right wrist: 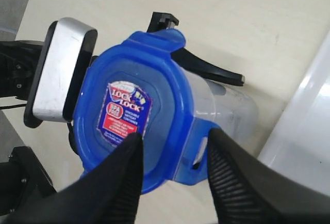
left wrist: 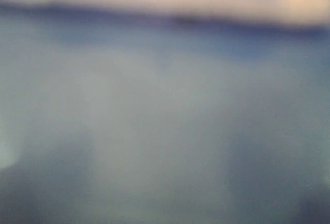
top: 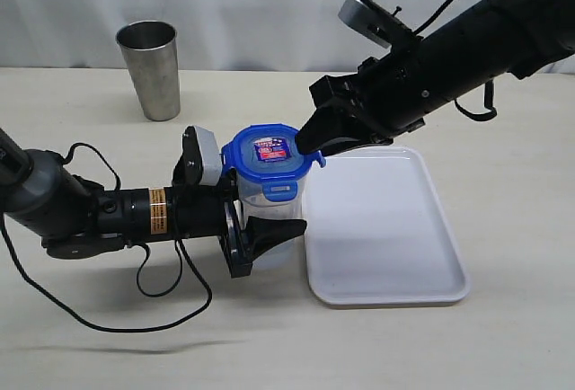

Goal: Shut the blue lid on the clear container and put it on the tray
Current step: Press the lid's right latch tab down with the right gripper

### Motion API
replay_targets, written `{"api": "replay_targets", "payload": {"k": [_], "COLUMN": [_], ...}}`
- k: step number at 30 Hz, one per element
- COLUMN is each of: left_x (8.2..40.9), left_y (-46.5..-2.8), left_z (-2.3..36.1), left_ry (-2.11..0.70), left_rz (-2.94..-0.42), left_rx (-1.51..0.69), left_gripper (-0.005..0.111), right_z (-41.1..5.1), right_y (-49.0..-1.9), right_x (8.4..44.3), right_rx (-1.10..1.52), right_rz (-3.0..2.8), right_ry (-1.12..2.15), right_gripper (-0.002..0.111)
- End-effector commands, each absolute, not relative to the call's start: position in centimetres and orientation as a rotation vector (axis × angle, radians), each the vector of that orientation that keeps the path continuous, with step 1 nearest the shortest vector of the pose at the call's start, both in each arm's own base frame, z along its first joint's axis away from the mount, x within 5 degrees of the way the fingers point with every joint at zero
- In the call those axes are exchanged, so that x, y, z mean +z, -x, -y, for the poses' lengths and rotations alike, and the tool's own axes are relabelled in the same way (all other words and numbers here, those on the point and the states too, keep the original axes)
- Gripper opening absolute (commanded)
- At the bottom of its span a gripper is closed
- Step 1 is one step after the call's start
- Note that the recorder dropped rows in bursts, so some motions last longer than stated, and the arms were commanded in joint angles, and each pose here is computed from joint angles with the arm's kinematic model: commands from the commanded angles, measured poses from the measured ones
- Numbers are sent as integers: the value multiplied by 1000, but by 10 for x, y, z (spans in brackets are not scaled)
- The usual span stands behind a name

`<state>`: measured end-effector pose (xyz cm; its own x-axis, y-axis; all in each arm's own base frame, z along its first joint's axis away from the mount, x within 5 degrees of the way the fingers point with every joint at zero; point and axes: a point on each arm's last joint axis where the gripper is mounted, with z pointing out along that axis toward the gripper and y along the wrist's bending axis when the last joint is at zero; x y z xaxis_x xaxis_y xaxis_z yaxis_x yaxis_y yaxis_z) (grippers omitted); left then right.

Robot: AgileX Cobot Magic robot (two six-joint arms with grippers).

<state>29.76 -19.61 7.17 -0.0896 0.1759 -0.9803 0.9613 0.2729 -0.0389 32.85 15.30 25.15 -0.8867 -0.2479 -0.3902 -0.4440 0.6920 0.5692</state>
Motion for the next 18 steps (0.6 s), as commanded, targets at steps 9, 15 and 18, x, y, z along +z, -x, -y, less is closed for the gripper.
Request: {"api": "replay_targets", "payload": {"k": [9,15,18], "left_x": [74,74,74], "left_y": [-298,-299,-299], "left_z": [198,198,198], "left_ry": [-1094,-1092,-1092], "left_rz": [-1494,-1495,-1495], "left_rx": [-964,-963,-963], "left_gripper": [0,0,0], "right_z": [-157,-158,-162], "right_y": [-334,-332,-330], "right_x": [240,230,220], "right_rx": [1033,1069,1156], "right_rz": [-2633,-2645,-2655], "right_ry": [538,564,560], "right_gripper": [38,25,25]}}
